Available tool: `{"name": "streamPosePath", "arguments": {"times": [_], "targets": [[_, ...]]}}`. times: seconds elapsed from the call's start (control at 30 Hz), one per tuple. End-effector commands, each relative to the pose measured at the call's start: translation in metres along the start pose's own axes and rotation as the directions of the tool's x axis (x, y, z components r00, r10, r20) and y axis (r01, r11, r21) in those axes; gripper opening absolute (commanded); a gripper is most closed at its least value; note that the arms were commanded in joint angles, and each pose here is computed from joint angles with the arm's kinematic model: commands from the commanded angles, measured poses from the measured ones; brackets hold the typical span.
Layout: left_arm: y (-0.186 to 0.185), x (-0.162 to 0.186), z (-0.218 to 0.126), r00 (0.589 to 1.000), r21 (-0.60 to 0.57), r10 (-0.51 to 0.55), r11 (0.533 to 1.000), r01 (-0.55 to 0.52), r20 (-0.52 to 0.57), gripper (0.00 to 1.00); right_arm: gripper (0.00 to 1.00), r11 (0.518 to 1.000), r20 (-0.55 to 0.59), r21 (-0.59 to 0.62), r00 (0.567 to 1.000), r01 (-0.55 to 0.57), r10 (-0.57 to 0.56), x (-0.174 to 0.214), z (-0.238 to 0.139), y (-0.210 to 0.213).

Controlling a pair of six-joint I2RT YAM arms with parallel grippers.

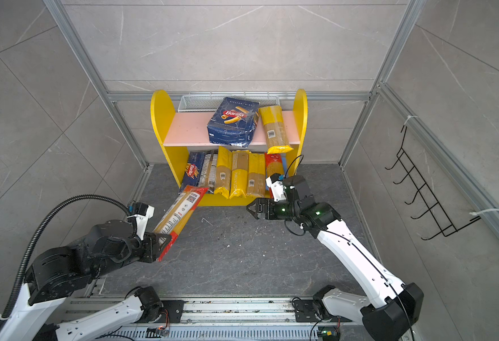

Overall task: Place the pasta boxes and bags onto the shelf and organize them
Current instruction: 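Lift the red-ended bag upright with the left gripper toward the shelf, then raise the red-ended bag onto the pink top shelf with the left gripper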

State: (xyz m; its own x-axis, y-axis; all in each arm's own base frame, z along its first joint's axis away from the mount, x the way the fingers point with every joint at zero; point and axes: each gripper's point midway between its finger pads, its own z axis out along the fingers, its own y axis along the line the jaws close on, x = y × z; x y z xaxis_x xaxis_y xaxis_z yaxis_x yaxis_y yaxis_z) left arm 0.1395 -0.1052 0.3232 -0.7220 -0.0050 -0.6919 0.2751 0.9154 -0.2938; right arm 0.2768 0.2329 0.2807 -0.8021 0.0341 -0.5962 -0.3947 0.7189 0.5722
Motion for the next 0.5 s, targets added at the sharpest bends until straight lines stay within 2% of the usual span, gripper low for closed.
{"name": "streamPosePath", "arguments": {"times": [0.0, 0.47], "targets": [[-0.014, -0.049, -0.031, 0.98, 0.063, 0.006, 0.998, -0.019, 0.198, 0.0, 1.0, 1.0, 0.049, -0.013, 0.998, 0.028, -0.028, -0.019, -0.003, 0.012], [-0.03, -0.085, -0.056, 0.968, 0.072, 0.031, 0.996, -0.051, 0.249, 0.0, 1.0, 0.997, 0.056, -0.042, 0.996, 0.065, -0.062, -0.042, 0.002, 0.028]]}}
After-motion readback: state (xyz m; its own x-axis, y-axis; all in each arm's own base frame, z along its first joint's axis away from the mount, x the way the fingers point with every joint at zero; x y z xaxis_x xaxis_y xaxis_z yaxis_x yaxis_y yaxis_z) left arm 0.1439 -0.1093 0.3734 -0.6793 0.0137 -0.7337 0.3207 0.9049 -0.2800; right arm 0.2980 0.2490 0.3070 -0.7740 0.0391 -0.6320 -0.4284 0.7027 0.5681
